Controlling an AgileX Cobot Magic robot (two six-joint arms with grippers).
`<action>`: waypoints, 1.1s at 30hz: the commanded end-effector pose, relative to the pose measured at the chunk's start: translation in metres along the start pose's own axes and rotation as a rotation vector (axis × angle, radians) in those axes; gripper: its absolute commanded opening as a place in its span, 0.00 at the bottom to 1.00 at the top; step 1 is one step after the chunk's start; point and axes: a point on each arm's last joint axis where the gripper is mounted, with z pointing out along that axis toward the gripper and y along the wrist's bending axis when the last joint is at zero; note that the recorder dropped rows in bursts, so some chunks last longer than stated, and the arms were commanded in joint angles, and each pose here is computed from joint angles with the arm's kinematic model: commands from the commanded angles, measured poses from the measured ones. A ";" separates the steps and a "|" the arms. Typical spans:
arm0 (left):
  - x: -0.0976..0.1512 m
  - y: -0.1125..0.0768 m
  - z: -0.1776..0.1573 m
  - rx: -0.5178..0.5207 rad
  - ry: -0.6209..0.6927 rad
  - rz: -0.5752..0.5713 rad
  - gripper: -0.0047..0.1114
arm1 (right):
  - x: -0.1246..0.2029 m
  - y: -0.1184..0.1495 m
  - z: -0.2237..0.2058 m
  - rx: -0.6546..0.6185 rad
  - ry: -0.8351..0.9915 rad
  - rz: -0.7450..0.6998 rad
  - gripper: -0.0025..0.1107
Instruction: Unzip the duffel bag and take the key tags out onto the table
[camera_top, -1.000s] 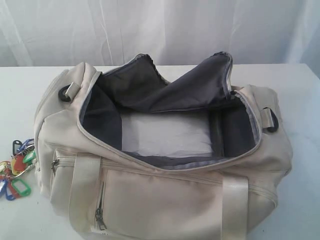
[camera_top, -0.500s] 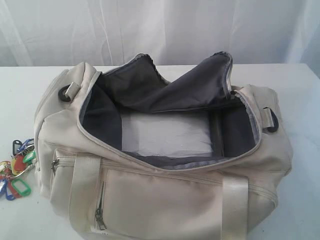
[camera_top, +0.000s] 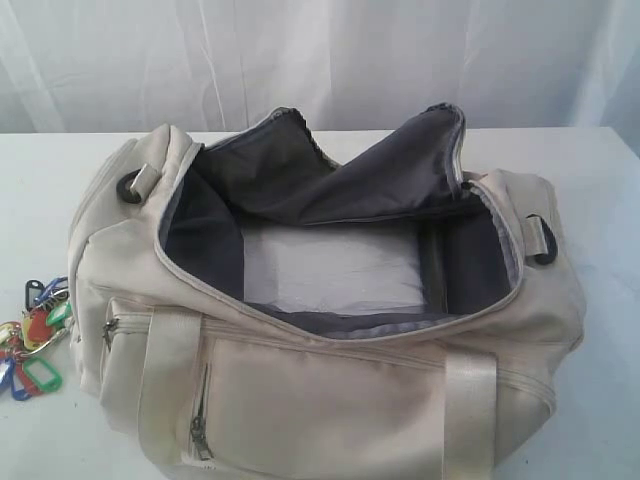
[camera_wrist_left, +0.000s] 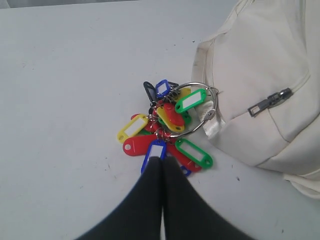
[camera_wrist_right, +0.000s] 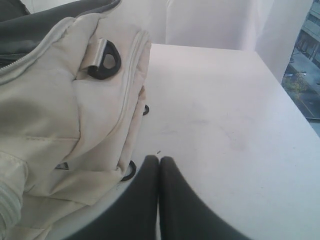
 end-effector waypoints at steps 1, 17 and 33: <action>0.001 0.000 0.000 0.002 -0.006 -0.005 0.04 | -0.001 0.000 0.000 -0.003 -0.015 0.005 0.02; 0.001 0.000 0.000 0.002 -0.006 -0.005 0.04 | 0.000 0.000 0.000 -0.003 -0.011 0.005 0.02; 0.000 0.000 0.000 0.002 -0.008 -0.005 0.04 | 0.001 0.000 0.000 -0.003 0.001 0.005 0.02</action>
